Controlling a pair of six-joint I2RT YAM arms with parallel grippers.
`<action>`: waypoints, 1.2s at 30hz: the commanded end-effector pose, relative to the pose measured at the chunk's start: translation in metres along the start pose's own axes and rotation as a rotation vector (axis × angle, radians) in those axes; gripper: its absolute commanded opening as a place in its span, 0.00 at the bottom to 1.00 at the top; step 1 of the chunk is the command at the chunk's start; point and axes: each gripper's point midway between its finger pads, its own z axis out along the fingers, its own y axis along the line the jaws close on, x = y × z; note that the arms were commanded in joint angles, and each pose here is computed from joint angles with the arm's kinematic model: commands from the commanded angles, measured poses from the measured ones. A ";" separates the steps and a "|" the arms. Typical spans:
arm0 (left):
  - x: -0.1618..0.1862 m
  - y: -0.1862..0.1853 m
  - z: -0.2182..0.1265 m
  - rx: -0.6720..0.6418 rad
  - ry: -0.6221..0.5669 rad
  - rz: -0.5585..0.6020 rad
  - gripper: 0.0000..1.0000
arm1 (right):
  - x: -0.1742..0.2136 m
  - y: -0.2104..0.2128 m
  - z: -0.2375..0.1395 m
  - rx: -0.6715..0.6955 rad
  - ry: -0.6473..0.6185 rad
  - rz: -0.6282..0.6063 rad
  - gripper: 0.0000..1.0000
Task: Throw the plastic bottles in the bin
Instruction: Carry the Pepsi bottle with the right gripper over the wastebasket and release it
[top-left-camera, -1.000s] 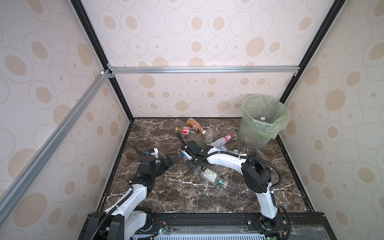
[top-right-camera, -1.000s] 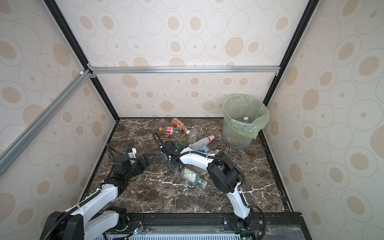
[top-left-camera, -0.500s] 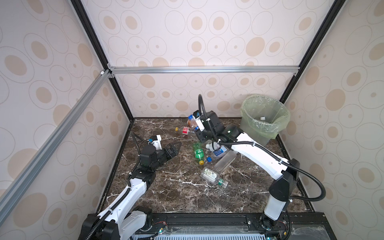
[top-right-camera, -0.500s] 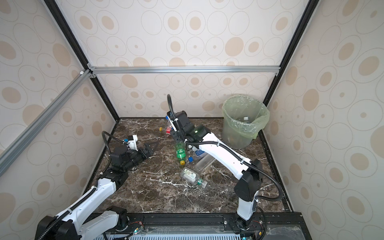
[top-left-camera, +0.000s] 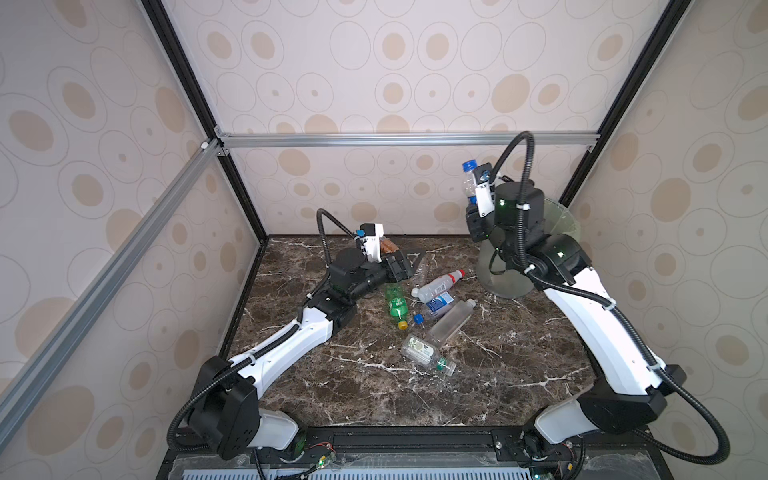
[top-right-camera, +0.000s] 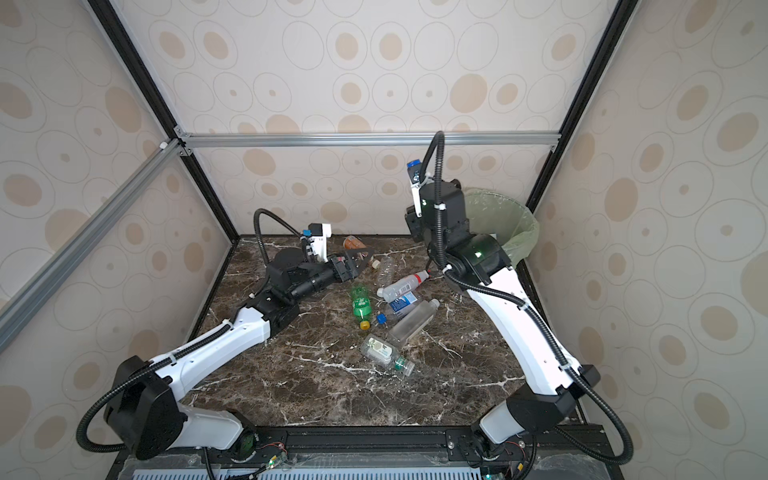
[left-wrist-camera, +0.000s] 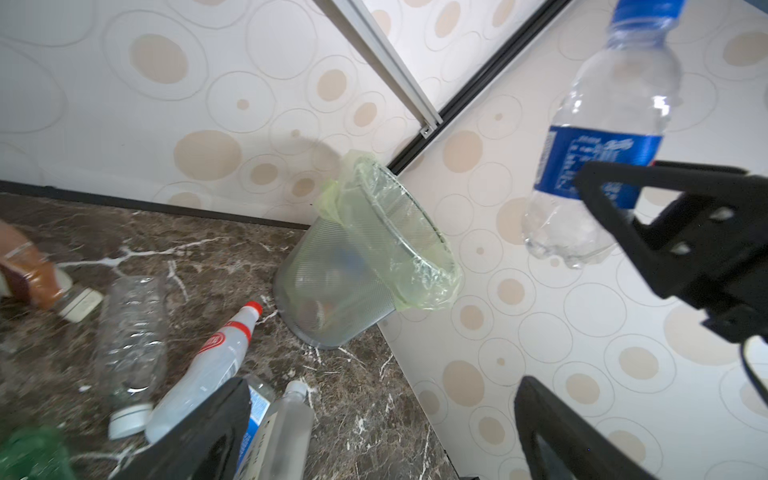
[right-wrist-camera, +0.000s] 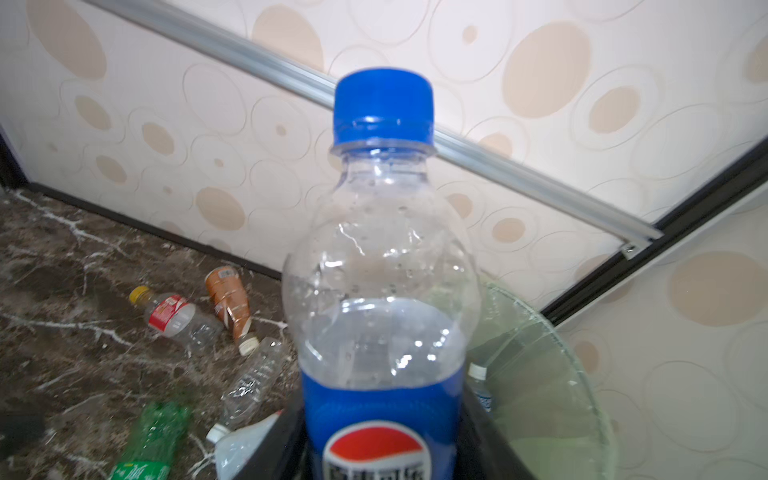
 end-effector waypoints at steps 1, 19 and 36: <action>-0.021 -0.038 0.010 0.095 -0.046 0.077 0.99 | -0.041 -0.053 -0.044 0.132 -0.138 0.021 0.46; -0.001 -0.014 0.011 0.023 -0.008 0.067 0.99 | 0.101 -0.153 0.070 0.439 0.266 0.172 0.91; 0.021 0.006 0.013 -0.014 0.041 0.024 0.99 | 0.074 -0.150 0.048 0.391 0.207 0.222 1.00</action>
